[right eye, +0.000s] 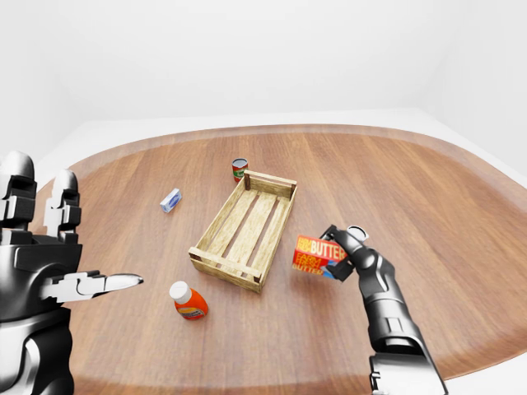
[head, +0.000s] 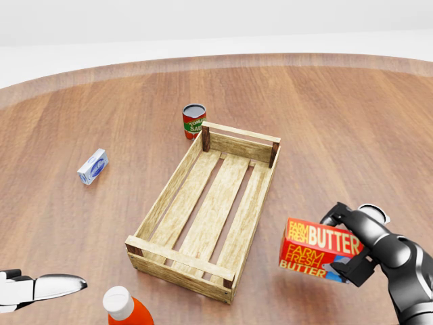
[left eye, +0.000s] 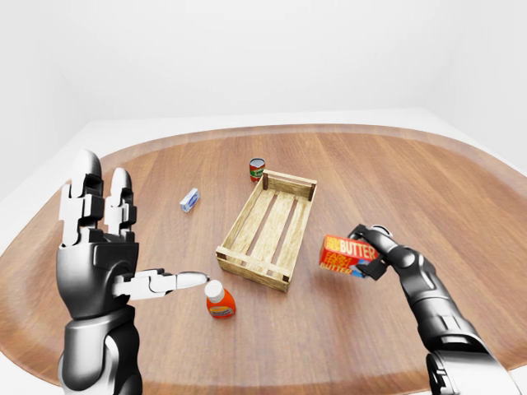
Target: Pick up the butter and put it in the tray.
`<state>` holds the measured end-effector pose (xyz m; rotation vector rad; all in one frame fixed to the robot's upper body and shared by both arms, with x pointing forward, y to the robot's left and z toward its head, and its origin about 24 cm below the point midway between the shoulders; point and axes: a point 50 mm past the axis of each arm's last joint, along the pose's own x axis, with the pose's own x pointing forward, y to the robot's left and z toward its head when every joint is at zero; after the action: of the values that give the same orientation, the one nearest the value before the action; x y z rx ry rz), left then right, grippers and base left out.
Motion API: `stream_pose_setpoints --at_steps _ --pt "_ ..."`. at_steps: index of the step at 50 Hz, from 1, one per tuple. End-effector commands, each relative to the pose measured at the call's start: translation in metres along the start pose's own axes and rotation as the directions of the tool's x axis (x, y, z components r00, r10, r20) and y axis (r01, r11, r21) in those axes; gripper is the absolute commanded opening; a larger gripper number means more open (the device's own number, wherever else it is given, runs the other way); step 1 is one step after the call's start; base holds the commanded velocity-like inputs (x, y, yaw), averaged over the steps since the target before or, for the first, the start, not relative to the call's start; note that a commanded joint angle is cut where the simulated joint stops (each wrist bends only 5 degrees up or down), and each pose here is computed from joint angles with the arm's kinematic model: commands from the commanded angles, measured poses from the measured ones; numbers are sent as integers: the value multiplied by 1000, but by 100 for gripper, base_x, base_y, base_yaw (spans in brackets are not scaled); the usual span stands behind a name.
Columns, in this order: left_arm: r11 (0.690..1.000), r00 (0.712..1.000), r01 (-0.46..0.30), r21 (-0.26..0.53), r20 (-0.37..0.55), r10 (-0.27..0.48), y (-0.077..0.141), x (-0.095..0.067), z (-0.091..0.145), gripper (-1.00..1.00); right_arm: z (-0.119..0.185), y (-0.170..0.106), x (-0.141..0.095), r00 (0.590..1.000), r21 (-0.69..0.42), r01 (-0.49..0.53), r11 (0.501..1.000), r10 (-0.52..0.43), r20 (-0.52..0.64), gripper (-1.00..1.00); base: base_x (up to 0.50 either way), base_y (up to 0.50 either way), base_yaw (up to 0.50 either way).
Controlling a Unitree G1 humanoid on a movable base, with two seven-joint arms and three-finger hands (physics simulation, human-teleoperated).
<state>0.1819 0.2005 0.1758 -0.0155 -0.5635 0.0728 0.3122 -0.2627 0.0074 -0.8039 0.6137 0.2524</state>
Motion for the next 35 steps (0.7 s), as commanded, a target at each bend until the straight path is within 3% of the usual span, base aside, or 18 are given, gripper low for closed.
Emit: stream_pose_setpoints --at_steps 1,13,15,22,35 --pt "1000 1000 3 -1 -5 -3 0 0 -1 100 37 -39 -28 983 -92 94 991 -77 166 -100 0 0 0" --pt "1000 1000 2 1 -8 -2 -1 0 -2 100 67 -63 -43 956 -134 176 975 -137 258 -100 0 0 0" --pt "1000 1000 3 1 -7 -3 -1 0 -1 100 78 -70 -51 922 -61 227 972 -194 336 -100 0 0 0" --pt "1000 1000 0 2 1 0 1 0 0 100 95 -68 -50 885 10 237 972 -220 410 -100 0 0 0" --pt "1000 1000 -2 3 -8 2 1 1 -2 100 117 -55 -20 878 170 202 965 -255 406 -100 0 0 0"
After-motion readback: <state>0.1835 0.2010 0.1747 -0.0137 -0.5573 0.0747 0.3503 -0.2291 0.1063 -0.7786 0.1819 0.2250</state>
